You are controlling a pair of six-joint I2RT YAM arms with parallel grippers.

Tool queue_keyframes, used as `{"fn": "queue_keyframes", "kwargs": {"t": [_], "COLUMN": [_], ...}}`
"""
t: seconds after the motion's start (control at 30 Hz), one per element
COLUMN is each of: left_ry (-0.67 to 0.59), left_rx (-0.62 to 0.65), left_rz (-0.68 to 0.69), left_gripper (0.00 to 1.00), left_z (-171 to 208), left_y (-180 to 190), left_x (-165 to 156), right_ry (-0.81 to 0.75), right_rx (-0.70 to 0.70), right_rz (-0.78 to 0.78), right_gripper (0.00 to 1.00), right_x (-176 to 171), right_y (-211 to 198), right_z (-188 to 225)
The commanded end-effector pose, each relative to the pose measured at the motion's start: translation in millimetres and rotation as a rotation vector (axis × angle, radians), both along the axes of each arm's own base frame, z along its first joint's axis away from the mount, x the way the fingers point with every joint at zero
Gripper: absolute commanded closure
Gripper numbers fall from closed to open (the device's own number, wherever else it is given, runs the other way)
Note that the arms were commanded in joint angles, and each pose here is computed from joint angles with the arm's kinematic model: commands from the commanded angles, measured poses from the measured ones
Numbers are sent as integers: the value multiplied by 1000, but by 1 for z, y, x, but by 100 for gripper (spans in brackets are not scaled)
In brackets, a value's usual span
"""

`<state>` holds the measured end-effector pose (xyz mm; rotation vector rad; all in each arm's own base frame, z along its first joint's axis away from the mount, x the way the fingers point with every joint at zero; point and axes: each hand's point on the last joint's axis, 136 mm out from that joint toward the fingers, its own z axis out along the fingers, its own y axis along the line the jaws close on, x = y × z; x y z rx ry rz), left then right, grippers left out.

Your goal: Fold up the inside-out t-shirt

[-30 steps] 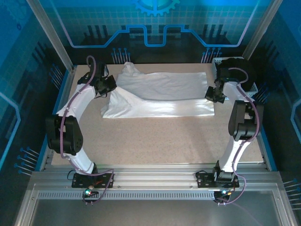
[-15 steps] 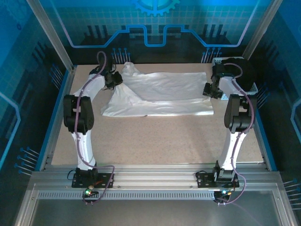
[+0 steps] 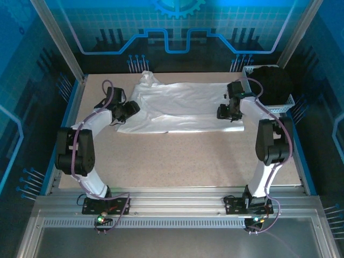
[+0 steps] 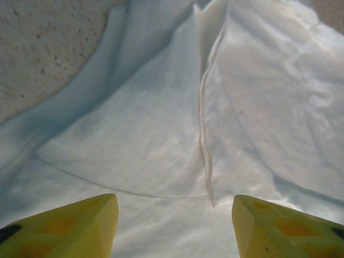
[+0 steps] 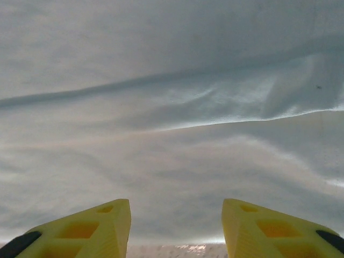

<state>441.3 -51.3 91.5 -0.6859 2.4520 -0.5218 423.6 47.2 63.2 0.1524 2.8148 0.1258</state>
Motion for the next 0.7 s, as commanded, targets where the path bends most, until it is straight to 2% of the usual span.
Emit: {"fn": "queue_keyframes", "kwargs": {"t": [0.0, 0.27, 0.47, 0.6, 0.67], "left_ry": [23, 140, 220, 238, 224], "left_rx": [-55, -45, -47, -40, -34], "left_rz": [5, 10, 8, 41, 62], "left_gripper": [43, 44, 45, 45, 44], "left_z": [-24, -68, -81, -80, -74], "left_y": [-2, 1, 2, 6, 9], "left_x": [4, -34, -96, -148, -162], "right_ry": [104, 310, 402, 350, 286], "right_rx": [-30, -56, -36, -42, -40], "right_rz": [-11, -83, -111, -152, -137], "right_gripper": [53, 56, 56, 57, 56], "right_x": [-7, -53, -106, -141, -143], "right_y": [-20, -46, -42, -43, -41], "right_z": [-22, -54, -60, -43, -29]}}
